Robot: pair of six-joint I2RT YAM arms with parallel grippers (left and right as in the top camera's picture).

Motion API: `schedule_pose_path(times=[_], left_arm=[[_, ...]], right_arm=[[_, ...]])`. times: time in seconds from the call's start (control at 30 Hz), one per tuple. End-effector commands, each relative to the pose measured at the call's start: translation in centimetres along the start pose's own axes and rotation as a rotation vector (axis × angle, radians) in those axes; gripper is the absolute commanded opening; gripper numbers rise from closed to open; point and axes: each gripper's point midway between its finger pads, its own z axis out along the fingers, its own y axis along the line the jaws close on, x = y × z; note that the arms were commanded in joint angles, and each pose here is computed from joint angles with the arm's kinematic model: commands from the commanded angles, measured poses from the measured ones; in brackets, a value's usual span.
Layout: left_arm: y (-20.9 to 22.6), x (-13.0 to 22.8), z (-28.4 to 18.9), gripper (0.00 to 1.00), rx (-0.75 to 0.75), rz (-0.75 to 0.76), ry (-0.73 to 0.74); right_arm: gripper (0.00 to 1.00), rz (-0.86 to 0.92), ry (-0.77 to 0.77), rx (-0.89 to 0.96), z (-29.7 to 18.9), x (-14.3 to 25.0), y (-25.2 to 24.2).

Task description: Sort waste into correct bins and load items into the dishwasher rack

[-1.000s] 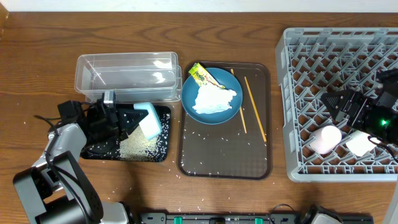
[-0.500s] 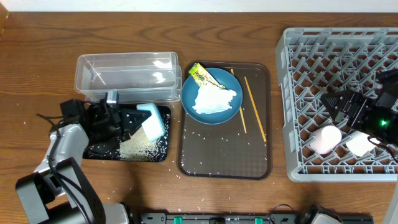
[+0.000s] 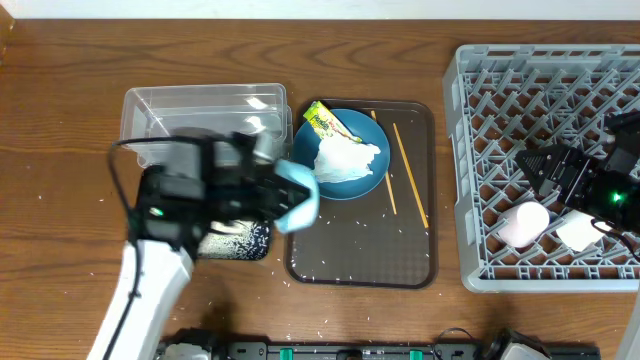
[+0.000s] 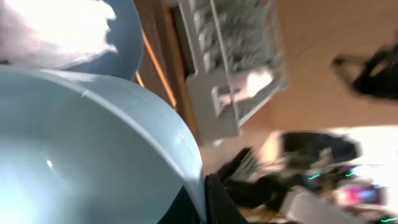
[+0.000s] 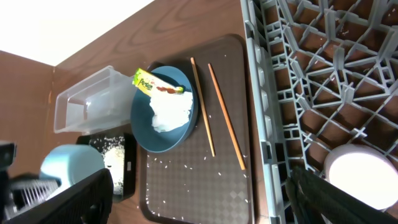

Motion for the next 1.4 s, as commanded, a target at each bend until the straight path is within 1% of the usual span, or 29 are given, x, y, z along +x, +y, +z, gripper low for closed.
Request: schedule_pose_path(times=[0.0,0.17,0.3,0.5,0.63,0.67,0.73,0.8,0.83,0.9,0.97,1.03,1.1,1.17,1.23,1.37], left_arm=[[1.9,1.1,2.7,0.06,-0.276,0.024,-0.013],[1.3,4.6,7.6,0.06,-0.375,0.143,0.085],[1.0,6.7,10.5,0.06,-0.399,0.209,0.161],[1.5,7.5,13.0,0.06,-0.433,0.24,0.207],[2.7,8.7,15.1,0.07,-0.463,0.256,0.249],[3.0,9.2,15.7,0.09,-0.468,0.259,0.265],[3.5,10.0,16.5,0.17,-0.479,0.265,0.293],[3.4,10.3,16.7,0.36,-0.479,0.27,0.305],[3.0,10.1,16.6,0.42,-0.476,0.272,0.303],[1.5,9.1,16.2,0.48,-0.468,0.271,0.29],[-0.6,7.5,15.2,0.51,-0.46,0.277,0.273],[-2.4,5.8,14.2,0.52,-0.446,0.316,0.256],[-3.2,3.7,13.5,0.55,-0.457,0.353,0.216],[-2.4,1.1,12.6,0.56,-0.517,0.373,0.142],[-0.5,-1.8,11.6,0.56,-0.601,0.378,0.062],[3.3,-5.8,11.0,0.58,-0.671,0.378,0.005]], right_arm=[[0.88,0.0,-0.001,-0.009,-0.1,0.0,0.4],[0.88,0.0,0.0,-0.01,-0.1,0.0,0.4],[0.88,0.001,0.001,-0.01,-0.1,0.0,0.4],[0.88,0.002,0.002,-0.009,-0.1,0.0,0.4],[0.88,0.002,0.002,-0.009,-0.1,0.0,0.4],[0.88,0.002,0.002,-0.009,-0.1,0.0,0.4],[0.88,0.002,0.002,-0.009,-0.1,0.0,0.4],[0.88,0.002,0.002,-0.009,-0.1,0.0,0.4],[0.88,0.002,0.002,-0.009,-0.1,0.0,0.4],[0.88,0.001,0.002,-0.009,-0.1,0.0,0.4],[0.88,0.001,0.002,-0.009,-0.1,0.0,0.4],[0.88,0.001,0.002,-0.008,-0.1,0.0,0.4],[0.88,0.001,0.002,-0.008,-0.1,0.0,0.4],[0.88,0.001,0.002,-0.008,-0.1,0.0,0.4],[0.88,0.002,0.002,-0.008,-0.1,0.0,0.4],[0.89,0.002,0.002,-0.009,-0.1,0.0,0.4]])
